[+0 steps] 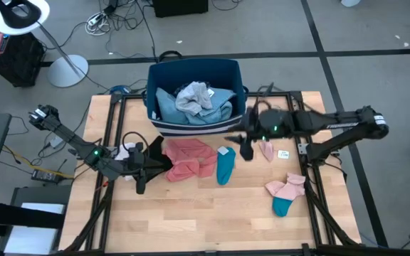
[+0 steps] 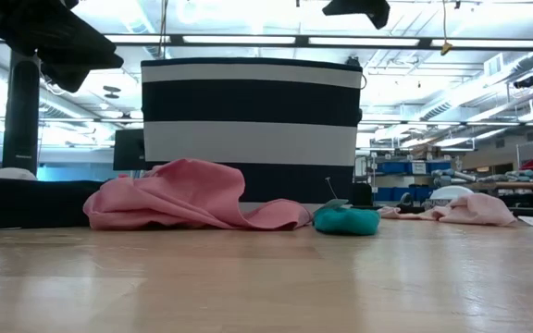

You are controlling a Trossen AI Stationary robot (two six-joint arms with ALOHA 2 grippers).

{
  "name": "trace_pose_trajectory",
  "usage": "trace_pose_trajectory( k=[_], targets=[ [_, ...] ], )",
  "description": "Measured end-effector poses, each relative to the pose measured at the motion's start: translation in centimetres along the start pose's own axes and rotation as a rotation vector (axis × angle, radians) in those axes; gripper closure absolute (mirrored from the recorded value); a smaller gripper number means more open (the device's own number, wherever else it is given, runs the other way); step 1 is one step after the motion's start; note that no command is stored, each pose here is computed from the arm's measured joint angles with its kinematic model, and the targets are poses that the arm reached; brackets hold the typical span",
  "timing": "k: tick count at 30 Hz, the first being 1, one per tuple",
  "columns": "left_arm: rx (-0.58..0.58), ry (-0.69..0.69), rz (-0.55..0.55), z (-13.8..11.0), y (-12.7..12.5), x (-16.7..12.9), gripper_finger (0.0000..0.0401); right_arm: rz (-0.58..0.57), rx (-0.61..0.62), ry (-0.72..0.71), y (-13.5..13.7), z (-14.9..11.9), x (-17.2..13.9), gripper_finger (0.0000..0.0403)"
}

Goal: Sort clothes
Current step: Put the pink underwear into the blue bin

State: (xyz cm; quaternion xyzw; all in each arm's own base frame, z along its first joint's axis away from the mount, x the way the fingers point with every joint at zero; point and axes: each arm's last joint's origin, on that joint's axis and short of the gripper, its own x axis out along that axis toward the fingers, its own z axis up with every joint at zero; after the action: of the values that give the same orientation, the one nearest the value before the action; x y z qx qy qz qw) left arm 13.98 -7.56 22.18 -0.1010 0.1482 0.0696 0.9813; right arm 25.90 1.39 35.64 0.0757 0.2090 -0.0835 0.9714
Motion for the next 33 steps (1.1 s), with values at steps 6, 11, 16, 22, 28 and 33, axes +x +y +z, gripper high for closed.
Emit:
trace_pose_trajectory(
  k=[6,11,16,22,28,33],
  targets=[
    [0.0,0.0,0.0,0.0,0.0,0.0,0.0284,0.076,-0.034,-0.02,2.3,-3.1,1.8,0.0255],
    [-0.001,0.0,-0.001,0.0,0.0,0.0,0.0284,0.101,-0.033,-0.052,2.8,-5.4,3.3,0.0255],
    [-0.011,-0.002,-0.003,0.0,0.0,0.0,0.0284,0.105,-0.032,-0.057,3.1,-7.7,5.8,0.0255],
    [-0.024,0.016,-0.008,-0.1,0.0,0.0,0.0284,0.112,-0.04,-0.084,4.0,-10.0,10.2,0.0259],
    [-0.038,0.053,-0.048,-0.3,-0.1,0.0,0.0284,0.121,-0.052,-0.181,4.2,-11.8,14.1,0.0257],
    [-0.035,0.055,-0.047,-0.4,0.0,0.0,0.0284,0.107,-0.033,-0.214,3.7,-13.4,16.4,0.0256]
  ],
)
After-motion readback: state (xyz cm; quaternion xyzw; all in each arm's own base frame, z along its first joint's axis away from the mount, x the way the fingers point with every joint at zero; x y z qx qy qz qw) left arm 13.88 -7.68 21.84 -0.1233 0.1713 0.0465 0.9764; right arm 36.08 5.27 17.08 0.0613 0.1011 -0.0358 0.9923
